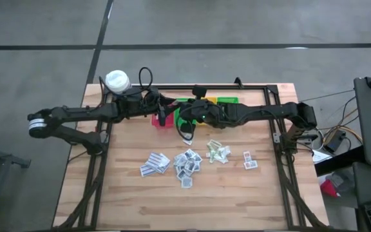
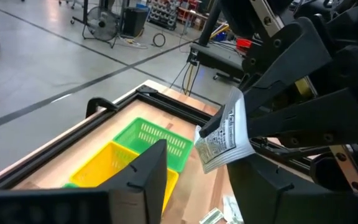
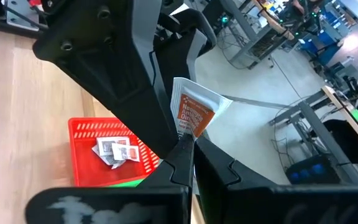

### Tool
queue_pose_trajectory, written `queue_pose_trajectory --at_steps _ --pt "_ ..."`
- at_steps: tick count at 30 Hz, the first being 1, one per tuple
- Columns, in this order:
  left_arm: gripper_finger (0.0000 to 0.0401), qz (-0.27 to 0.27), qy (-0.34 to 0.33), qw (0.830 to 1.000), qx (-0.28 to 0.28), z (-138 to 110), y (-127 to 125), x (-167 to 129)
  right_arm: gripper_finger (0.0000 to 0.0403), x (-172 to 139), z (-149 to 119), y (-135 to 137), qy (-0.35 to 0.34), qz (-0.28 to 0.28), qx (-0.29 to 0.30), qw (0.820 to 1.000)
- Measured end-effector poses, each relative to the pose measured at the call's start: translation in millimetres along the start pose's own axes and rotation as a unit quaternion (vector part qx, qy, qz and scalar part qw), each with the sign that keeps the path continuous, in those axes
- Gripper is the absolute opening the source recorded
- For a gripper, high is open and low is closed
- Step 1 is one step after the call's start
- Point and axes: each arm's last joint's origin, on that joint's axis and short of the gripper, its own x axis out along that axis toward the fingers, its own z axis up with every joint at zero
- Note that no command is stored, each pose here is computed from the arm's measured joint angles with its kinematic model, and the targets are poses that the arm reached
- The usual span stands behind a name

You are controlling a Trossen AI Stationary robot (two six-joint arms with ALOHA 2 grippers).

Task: Pick & Place First Aid Supplies
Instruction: Put the ointment pack into the red bin

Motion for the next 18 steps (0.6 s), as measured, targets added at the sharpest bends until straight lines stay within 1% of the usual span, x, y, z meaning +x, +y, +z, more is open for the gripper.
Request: queue_pose_trajectory --at_steps 3,7,8,12,18 --pt "0.0109 -0.003 0.000 1.000 0.000 -0.1 -0.1 0.3 0.0008 0.1 -0.1 -0.2 0.000 0.000 0.000 1.000" --pt "0.0027 -0.008 0.001 1.000 0.007 -0.1 -0.5 0.3 0.0008 0.2 -0.5 0.0 0.002 0.001 -0.001 1.000" --pt "0.0014 -0.008 0.001 1.000 0.009 -0.1 -0.6 0.3 0.0008 0.2 -0.7 0.0 0.003 0.001 -0.002 1.000" --pt "0.0003 -0.008 0.002 1.000 0.010 -0.4 -0.4 0.3 0.0008 0.1 -0.8 0.2 0.003 0.001 -0.002 1.000" --pt "0.0001 -0.006 0.006 1.000 0.010 -1.0 -0.1 0.3 0.0008 0.1 -1.0 0.3 0.003 0.002 -0.003 1.000"
